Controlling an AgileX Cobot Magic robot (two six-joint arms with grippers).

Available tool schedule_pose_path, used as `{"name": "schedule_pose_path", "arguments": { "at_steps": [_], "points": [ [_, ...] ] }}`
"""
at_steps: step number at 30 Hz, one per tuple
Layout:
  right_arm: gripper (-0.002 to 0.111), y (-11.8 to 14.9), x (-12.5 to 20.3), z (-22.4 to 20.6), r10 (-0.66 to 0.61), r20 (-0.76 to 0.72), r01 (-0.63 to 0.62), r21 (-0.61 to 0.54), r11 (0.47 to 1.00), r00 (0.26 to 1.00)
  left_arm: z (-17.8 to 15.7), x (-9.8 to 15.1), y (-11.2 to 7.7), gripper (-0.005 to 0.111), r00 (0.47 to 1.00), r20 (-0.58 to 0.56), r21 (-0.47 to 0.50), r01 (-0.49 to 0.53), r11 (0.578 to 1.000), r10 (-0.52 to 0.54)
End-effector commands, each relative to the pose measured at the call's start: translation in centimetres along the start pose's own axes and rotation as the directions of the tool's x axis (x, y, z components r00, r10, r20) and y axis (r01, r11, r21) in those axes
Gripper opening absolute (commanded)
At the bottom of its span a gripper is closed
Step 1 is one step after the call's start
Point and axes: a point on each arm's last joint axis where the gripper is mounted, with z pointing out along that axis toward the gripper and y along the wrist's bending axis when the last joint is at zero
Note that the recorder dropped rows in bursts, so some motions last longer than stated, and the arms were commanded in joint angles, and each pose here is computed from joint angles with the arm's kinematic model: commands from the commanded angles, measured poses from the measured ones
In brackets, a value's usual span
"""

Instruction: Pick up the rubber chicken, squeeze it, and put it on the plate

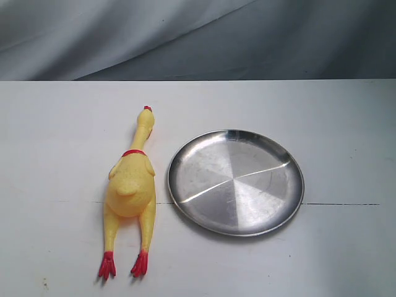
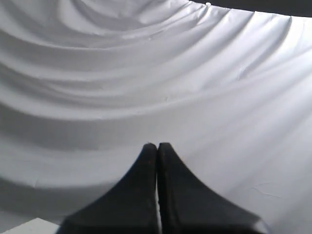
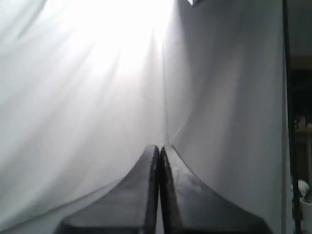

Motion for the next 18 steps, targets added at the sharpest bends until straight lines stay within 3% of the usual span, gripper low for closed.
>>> {"name": "schedule_pose_path", "arguments": {
  "at_steps": [1,6,10,14,18],
  "points": [
    [0.000,-0.2,-2.7,0.4,0.004,0.062,-0.004,0.011,1.000,0.998,0.5,-2.5,-0.8,0.001,0.999,-0.032,0.009,0.012,1.000,-0.011],
    [0.000,-0.3,-6.5,0.6,0.003,0.067,-0.004,0.014,1.000,0.998,3.0,-6.5,-2.0,0.001,0.997,-0.074,0.004,0.028,1.000,-0.028],
    [0.000,-0.4,-10.0,1.3,0.003,0.111,-0.005,0.014,1.000,0.994,6.2,-7.8,-2.6,0.001,0.970,-0.242,-0.030,0.025,0.999,-0.031],
    [0.000,-0.5,-12.8,4.1,0.015,0.021,-0.015,-0.011,1.000,1.000,9.8,-7.9,-3.0,0.001,0.898,-0.428,-0.081,0.075,0.994,-0.102],
    [0.000,0.0,-13.1,7.8,0.035,-0.206,-0.052,-0.078,0.996,0.978,12.7,-6.4,-3.4,0.001,0.797,-0.583,-0.101,0.125,0.987,-0.160]
  ]
}}
